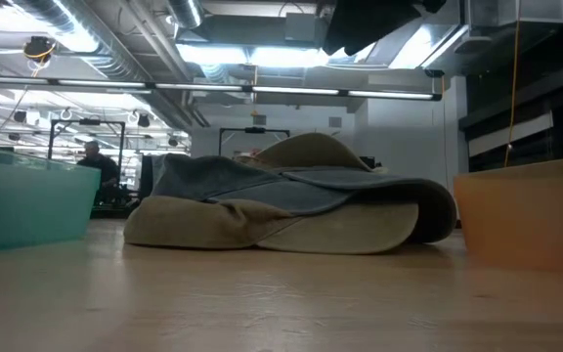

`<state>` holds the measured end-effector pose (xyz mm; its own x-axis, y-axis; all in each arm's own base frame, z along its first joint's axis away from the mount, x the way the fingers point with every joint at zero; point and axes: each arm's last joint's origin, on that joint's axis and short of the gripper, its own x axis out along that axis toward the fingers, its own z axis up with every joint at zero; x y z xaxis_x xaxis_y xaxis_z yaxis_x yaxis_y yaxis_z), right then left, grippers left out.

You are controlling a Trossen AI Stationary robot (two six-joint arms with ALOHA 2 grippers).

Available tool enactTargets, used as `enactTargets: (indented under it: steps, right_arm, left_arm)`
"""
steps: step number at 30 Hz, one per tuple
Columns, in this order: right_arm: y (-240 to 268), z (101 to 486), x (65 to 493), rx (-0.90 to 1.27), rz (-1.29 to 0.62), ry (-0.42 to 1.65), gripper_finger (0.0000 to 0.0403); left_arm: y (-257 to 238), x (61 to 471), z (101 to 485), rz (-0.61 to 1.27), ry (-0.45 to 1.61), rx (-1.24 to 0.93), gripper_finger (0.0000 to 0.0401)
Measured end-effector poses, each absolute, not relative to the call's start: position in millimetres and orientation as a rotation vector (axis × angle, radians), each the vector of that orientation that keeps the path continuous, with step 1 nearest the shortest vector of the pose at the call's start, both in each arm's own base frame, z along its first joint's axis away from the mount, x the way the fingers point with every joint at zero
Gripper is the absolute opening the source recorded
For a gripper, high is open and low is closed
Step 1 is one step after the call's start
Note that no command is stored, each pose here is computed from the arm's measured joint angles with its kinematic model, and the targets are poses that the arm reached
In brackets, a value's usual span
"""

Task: Pick & Place hat
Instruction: Put the brown cap into the blue bin

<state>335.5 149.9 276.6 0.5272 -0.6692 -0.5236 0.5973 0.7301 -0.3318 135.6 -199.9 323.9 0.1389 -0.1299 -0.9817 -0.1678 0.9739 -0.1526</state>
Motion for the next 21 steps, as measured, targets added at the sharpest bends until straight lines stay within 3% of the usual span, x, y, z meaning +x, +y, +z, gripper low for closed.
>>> enactTargets:
  steps: [6,14,21]
  right_arm:
    - [145.9,275.8,333.7,-0.153,-0.771,0.704,0.0222]
    - [118.5,255.2,336.0,-0.234,-0.822,0.811,0.0222]
    - [95.5,235.2,345.2,-0.157,-0.793,0.896,0.0222]
  left_arm:
    - [-179.8,131.8,354.7,0.026,1.130,-0.165,0.0201]
    - [-159.4,130.9,372.0,0.159,0.759,0.055,0.0201]
    - [-150.1,137.2,363.3,0.274,0.707,0.124,0.0201]
